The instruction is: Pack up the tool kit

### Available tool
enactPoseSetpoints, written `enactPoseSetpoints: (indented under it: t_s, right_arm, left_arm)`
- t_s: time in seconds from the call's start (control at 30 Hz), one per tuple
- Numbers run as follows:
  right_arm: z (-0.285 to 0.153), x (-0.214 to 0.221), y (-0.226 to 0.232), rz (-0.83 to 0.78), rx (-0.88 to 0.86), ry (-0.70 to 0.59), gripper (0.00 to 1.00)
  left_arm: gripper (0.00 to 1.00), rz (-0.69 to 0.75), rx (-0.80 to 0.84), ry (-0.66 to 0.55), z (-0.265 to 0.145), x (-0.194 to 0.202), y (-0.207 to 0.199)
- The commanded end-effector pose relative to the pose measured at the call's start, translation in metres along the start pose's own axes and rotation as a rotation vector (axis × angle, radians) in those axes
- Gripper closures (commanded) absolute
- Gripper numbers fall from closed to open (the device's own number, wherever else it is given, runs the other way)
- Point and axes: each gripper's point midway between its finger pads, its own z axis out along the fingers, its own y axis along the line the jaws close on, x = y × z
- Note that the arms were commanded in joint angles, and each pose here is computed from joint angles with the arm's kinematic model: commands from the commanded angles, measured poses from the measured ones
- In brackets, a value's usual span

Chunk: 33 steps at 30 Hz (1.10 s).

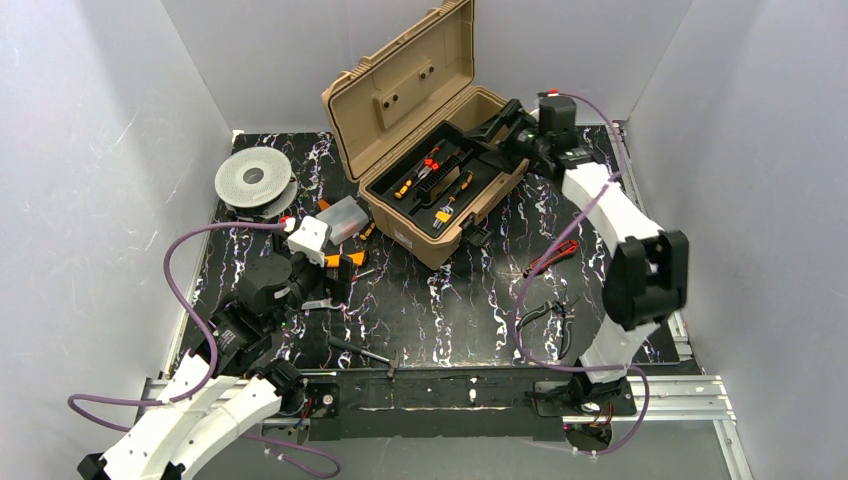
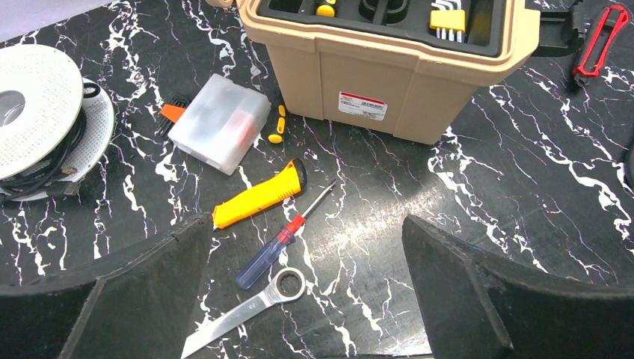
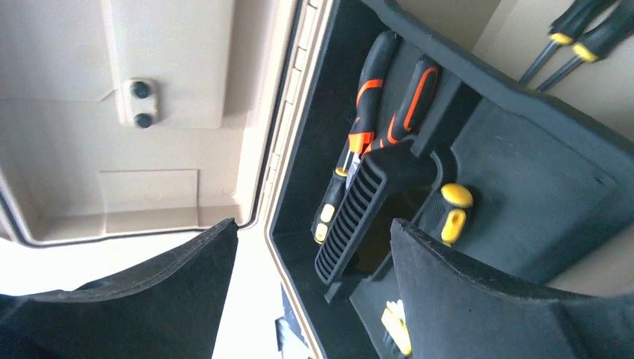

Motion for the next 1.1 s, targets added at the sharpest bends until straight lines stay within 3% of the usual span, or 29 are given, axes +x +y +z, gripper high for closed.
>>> enactPoseSetpoints:
  t_s: [0.0, 0.27, 0.4, 0.5, 0.67, 1.07]
  right_arm:
    - [-0.070, -0.018, 0.025, -0.172, -0.004, -0.180, 0.18]
    - [-0.173, -0.026, -0.072, -0.142, 0.484, -0.518, 0.21]
    - [-0.215, -0.013, -0.134, -0.063, 0.764, -0.596, 0.24]
    - [-0.224, -0.001, -0.169, -0.028, 0.893, -0.558, 0.27]
    - [-0.216, 0.014, -0.209, 0.090, 0.950, -0.436, 0.29]
    - [-0.184, 0.017, -0.263, 0.194, 1.113, -0.293, 0.23]
  left_arm:
    - [0.02, 0.007, -0.011, 0.000, 0.000, 0.000, 0.002]
    - [0.02, 0.003, -0.004, 0.017, 0.002, 0.003, 0.000]
    - [0.02, -0.002, 0.001, 0.021, 0.002, 0.003, -0.001]
    - [0.02, -0.005, 0.003, 0.020, 0.002, 0.002, -0.002]
    - [0.02, -0.006, 0.005, 0.021, 0.002, 0.003, -0.002]
    - [0.02, -0.008, -0.012, 0.010, -0.003, 0.002, 0.002]
